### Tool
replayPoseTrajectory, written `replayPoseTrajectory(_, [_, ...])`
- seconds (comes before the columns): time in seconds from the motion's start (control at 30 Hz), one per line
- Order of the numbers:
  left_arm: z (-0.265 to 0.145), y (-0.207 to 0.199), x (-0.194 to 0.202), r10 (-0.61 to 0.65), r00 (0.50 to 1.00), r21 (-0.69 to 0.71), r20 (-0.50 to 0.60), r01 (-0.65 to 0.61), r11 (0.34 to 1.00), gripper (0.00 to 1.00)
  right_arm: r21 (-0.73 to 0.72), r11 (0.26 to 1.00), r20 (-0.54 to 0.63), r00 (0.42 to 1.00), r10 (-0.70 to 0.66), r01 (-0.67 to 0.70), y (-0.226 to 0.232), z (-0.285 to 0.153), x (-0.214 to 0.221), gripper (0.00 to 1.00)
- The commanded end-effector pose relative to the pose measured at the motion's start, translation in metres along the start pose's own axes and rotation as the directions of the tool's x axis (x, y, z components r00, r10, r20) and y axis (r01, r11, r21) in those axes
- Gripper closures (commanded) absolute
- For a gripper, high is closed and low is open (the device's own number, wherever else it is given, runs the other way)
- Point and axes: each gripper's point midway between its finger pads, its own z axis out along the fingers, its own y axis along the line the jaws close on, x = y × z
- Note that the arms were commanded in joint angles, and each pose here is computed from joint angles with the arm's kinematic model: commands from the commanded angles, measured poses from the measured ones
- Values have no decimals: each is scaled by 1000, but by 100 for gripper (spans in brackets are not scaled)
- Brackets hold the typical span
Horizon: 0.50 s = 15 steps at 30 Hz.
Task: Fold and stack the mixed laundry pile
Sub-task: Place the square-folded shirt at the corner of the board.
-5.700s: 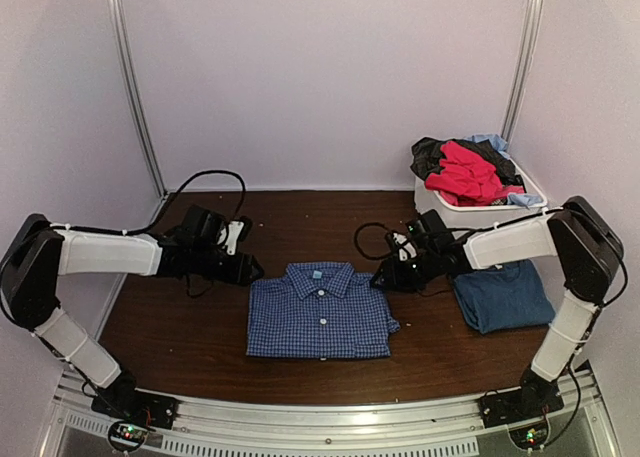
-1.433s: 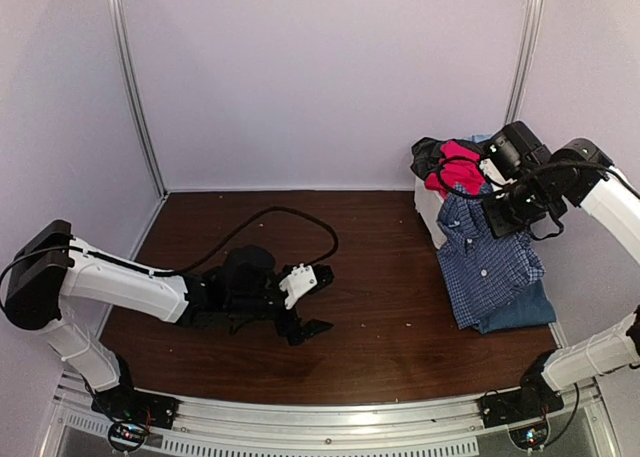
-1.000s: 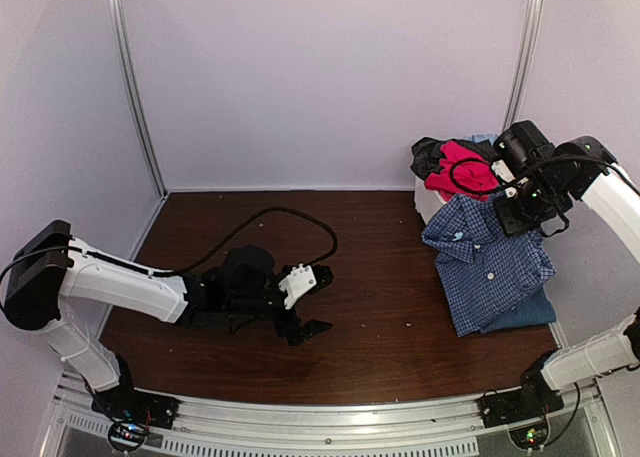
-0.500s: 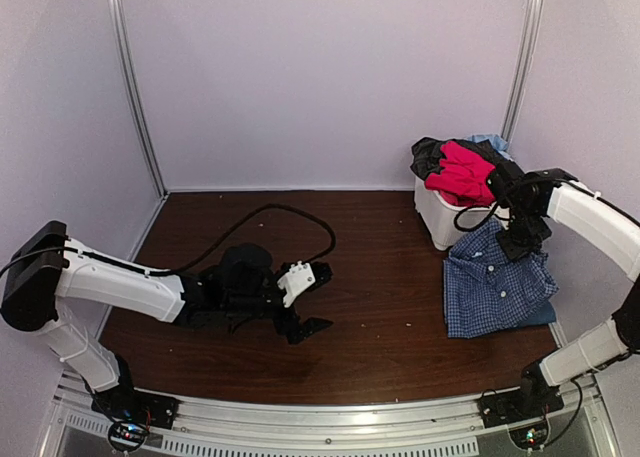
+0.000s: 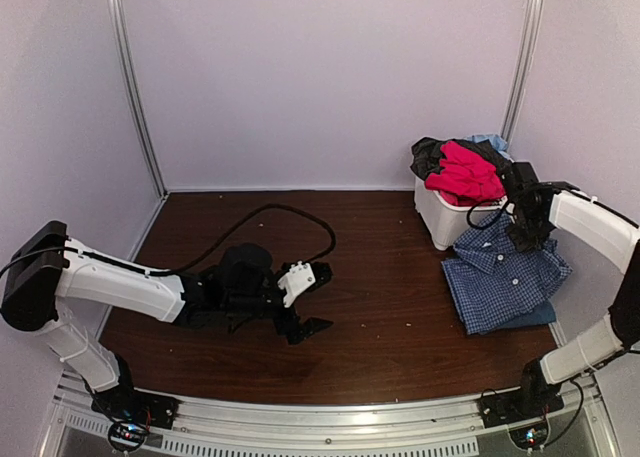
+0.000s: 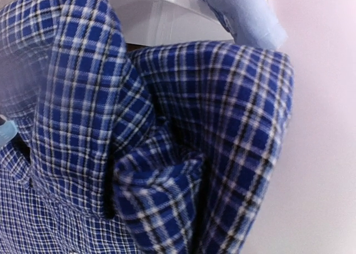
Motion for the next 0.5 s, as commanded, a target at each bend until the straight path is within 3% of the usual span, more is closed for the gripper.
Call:
replayPoseTrajectory(0.0, [1,3,-7,15,999,-6,37,-14,1000,2,106,994,-10,1000,-13,14,-7,23,-4,79])
replayPoseTrajectory(0.13, [1,3,-4,16,999,-8,29,-16,1000,2,191,981,-56,998,-32,42,-12,36,5,75])
replayPoseTrajectory(0.27, [1,4,-3,13,1000,-17,28,-13,1000,2,296,955,-59,998,14,4,-31,35,6,63])
replayPoseTrajectory(0.33, [0,7,-3,9,1000,-29,25,-8,1000,2,332,943,-33,998,54,-40,-46,27,2,50])
replayPoseTrajectory(0.47, [-1,11,-2,-24,999,-37,30,25,999,2,318,933,66,986,155,-169,-66,3,-9,34])
